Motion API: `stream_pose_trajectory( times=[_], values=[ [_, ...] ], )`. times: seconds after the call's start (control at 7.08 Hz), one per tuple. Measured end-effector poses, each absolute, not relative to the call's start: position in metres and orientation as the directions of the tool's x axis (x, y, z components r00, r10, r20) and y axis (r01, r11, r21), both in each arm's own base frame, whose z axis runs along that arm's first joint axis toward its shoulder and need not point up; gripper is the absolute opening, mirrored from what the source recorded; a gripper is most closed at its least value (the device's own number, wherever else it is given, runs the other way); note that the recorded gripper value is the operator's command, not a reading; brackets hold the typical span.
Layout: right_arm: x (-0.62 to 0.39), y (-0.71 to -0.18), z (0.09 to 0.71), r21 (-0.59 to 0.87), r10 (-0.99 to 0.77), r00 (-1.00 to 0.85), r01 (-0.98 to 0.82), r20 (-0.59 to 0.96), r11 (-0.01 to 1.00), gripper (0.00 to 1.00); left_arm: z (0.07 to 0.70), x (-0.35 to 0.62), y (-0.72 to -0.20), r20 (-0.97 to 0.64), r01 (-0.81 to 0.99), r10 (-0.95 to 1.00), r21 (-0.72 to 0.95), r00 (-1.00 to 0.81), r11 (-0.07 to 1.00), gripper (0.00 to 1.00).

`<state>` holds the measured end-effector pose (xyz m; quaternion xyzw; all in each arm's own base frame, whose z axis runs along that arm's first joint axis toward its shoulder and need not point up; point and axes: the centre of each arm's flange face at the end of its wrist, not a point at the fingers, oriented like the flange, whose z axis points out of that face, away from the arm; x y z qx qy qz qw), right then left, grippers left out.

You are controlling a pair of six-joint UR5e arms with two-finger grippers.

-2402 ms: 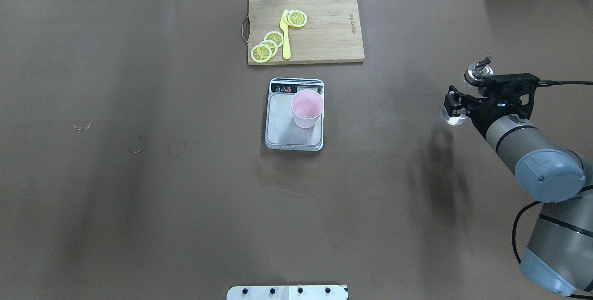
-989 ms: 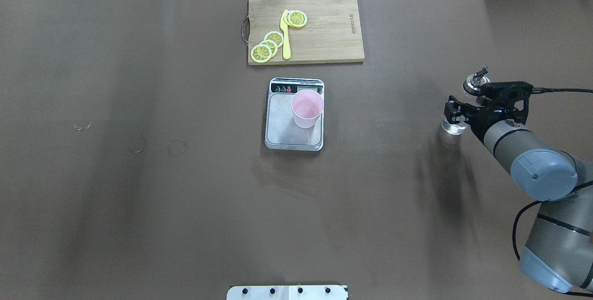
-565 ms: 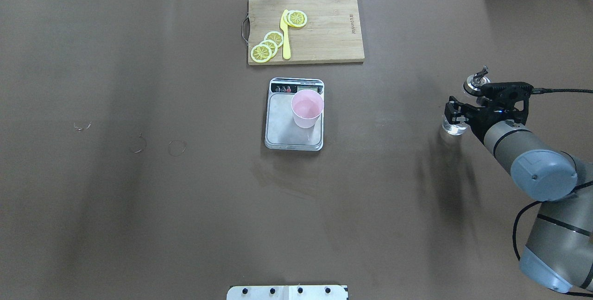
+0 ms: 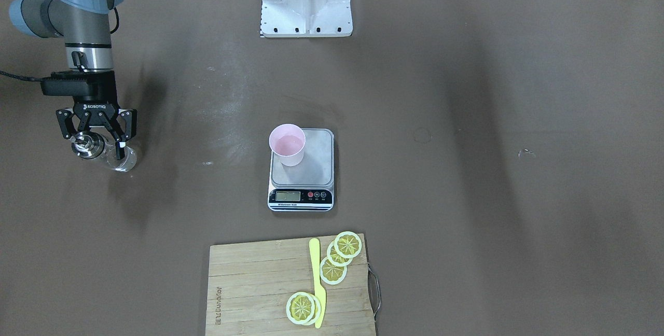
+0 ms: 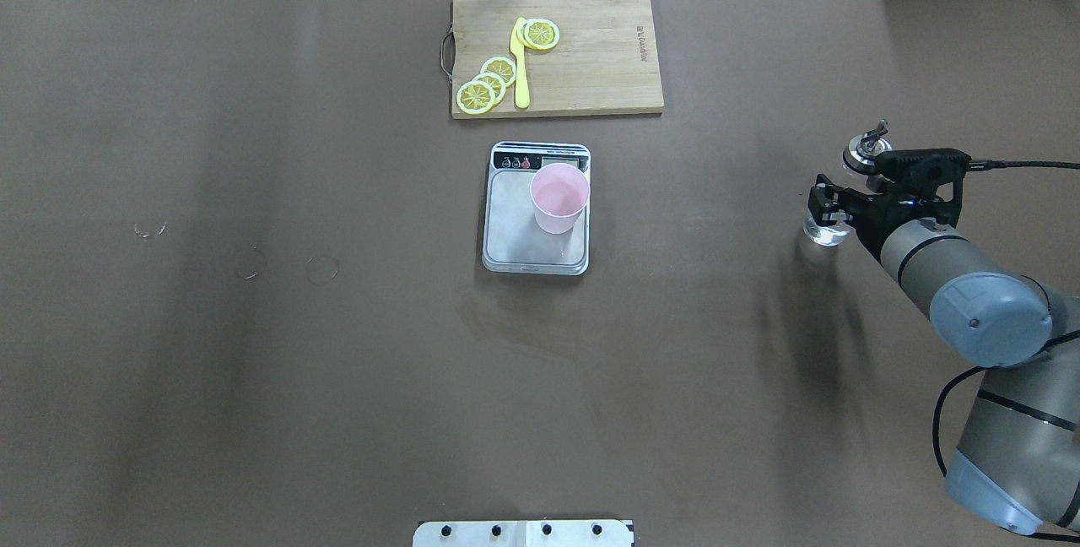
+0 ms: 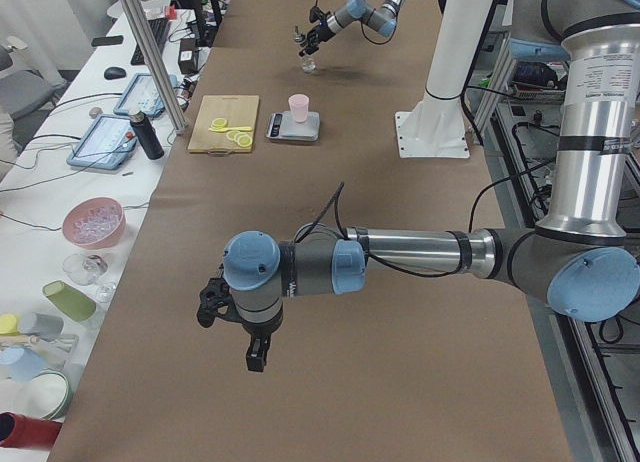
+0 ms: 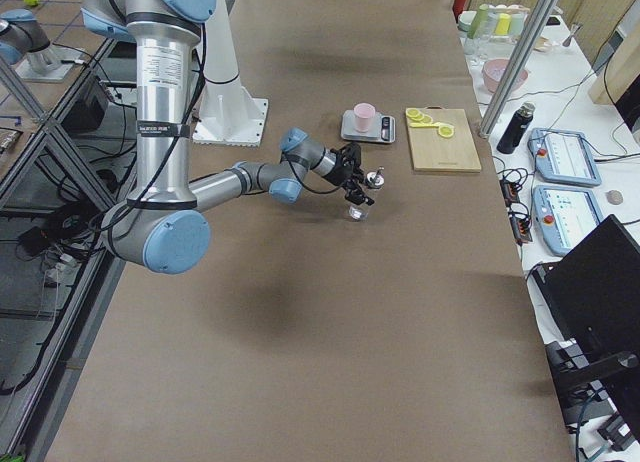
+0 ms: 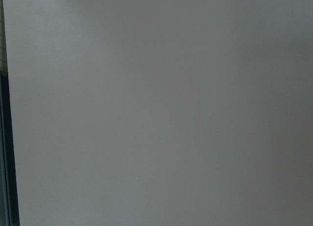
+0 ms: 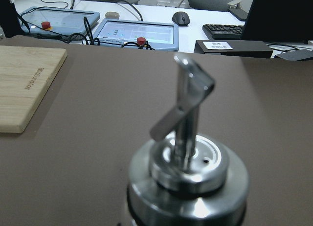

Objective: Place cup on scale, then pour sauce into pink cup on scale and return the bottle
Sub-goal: 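Lower glass bottle onto the table with right gripper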

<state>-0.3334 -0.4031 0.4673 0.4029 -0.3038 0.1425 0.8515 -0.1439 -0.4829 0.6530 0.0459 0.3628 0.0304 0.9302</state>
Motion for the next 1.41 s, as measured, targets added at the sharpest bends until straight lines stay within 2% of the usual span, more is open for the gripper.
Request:
stream_pose_trajectory(
  times=[0.42,0.71,1.41],
  values=[
    [-0.3345,-0.4040,0.4625,0.599,-0.003,0.771,-0.493,0.637,0.631,0.88,0.6541,-0.1435,-0.4811,-0.673,-0.023,0.088,0.104,0.734,0.994,0.99],
    [-0.3347,-0.4043,0.4619,0.600,-0.001,0.772,-0.494,0.636,0.630,0.99,0.6566,-0.1429,-0.4790,-0.674,-0.024,0.085,0.099,0.734,0.995,0.99],
    [-0.3388,-0.3953,0.4645,0.581,0.012,0.761,-0.505,0.649,0.638,1.00,0.6561,-0.1428,-0.4787,-0.673,-0.023,0.085,0.100,0.734,0.995,0.99]
  ],
)
